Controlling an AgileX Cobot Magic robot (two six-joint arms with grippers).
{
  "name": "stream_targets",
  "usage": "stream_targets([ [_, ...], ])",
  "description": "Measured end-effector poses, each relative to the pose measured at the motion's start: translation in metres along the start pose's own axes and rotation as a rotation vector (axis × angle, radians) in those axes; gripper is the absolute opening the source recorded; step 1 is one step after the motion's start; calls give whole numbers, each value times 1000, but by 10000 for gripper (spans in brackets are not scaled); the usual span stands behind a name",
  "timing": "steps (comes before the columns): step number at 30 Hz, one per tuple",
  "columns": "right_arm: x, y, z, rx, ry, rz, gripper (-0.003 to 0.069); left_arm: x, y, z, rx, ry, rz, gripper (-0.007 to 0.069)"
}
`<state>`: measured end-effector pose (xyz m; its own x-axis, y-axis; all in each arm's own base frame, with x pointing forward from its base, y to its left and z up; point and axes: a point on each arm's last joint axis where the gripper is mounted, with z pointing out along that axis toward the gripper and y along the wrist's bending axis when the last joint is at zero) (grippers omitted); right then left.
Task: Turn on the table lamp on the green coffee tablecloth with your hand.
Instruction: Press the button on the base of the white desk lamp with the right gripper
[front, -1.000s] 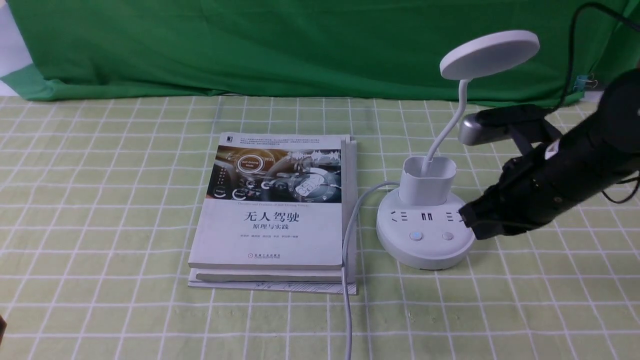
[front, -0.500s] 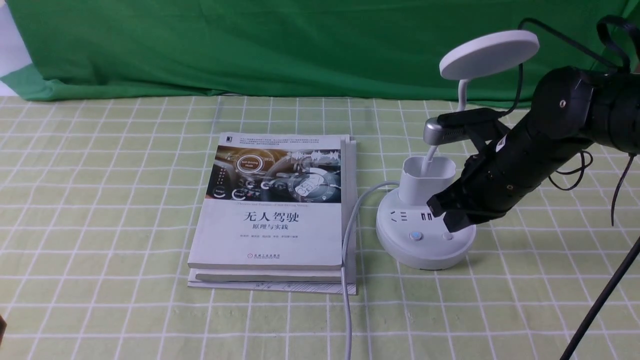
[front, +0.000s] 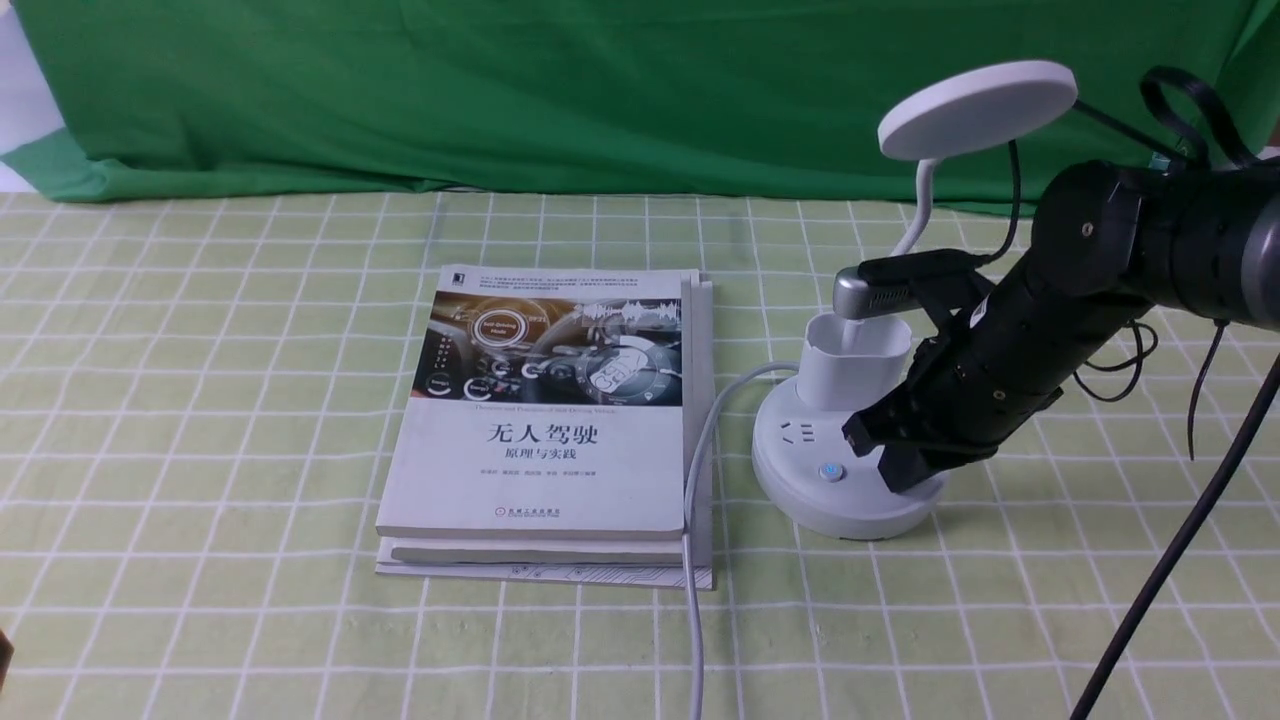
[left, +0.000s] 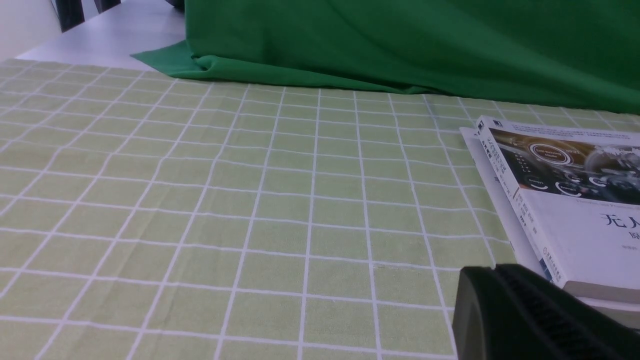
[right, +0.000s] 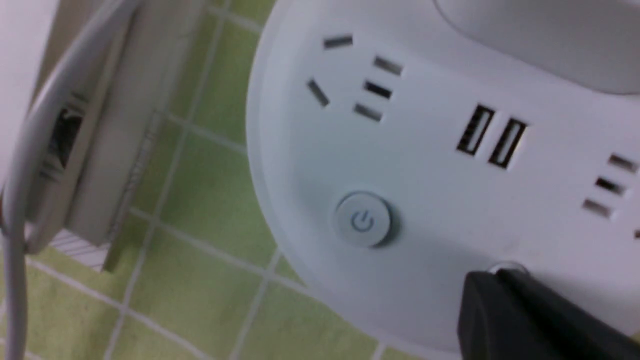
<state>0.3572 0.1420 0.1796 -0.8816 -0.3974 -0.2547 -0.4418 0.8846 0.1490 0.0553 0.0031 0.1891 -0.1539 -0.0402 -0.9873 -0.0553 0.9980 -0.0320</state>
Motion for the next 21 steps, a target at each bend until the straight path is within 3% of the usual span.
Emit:
stream_targets([
  [12, -4, 5, -33, 16, -114, -18, 32, 0, 0, 0, 0, 0, 0, 3],
  [21, -3, -1, 2, 7, -35, 2, 32, 0, 0, 0, 0, 0, 0, 3],
])
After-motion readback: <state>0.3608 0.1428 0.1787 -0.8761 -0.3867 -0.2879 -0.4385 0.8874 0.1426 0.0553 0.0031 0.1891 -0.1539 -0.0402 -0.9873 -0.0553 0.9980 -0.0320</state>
